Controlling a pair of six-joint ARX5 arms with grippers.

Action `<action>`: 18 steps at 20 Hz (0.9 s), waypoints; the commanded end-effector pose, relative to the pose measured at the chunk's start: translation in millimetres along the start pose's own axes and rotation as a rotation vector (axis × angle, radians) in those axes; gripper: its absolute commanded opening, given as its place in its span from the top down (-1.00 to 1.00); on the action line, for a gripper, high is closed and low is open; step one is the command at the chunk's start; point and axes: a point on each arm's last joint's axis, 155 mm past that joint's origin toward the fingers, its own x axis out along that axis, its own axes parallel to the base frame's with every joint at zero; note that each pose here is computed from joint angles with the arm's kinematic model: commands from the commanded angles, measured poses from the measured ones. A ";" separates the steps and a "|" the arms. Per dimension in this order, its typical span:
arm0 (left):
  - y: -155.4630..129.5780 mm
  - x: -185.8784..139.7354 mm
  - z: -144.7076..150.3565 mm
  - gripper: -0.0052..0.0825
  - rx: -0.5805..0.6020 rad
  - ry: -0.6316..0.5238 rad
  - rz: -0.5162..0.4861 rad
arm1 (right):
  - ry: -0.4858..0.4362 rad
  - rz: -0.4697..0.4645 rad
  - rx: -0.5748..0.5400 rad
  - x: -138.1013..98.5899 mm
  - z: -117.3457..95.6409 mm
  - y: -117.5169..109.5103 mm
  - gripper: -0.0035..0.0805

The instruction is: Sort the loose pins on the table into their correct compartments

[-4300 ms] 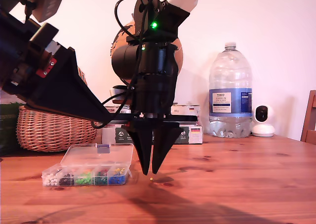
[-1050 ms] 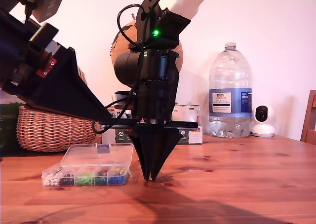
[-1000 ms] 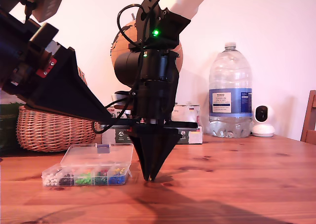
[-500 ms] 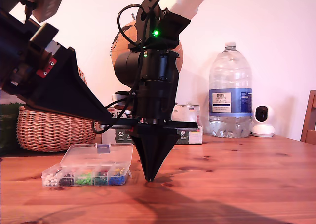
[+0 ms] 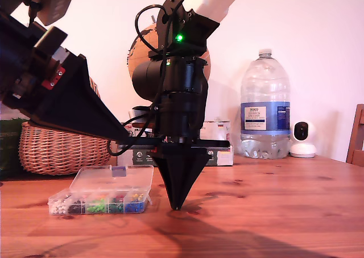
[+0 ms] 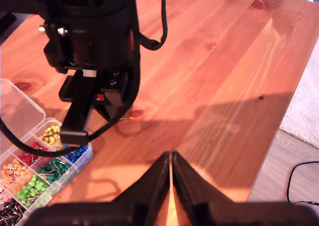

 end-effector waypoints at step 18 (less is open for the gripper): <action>-0.4 2.3 -10.5 0.93 -0.004 0.022 -0.003 | -0.292 0.040 -0.162 -64.0 45.2 38.0 0.94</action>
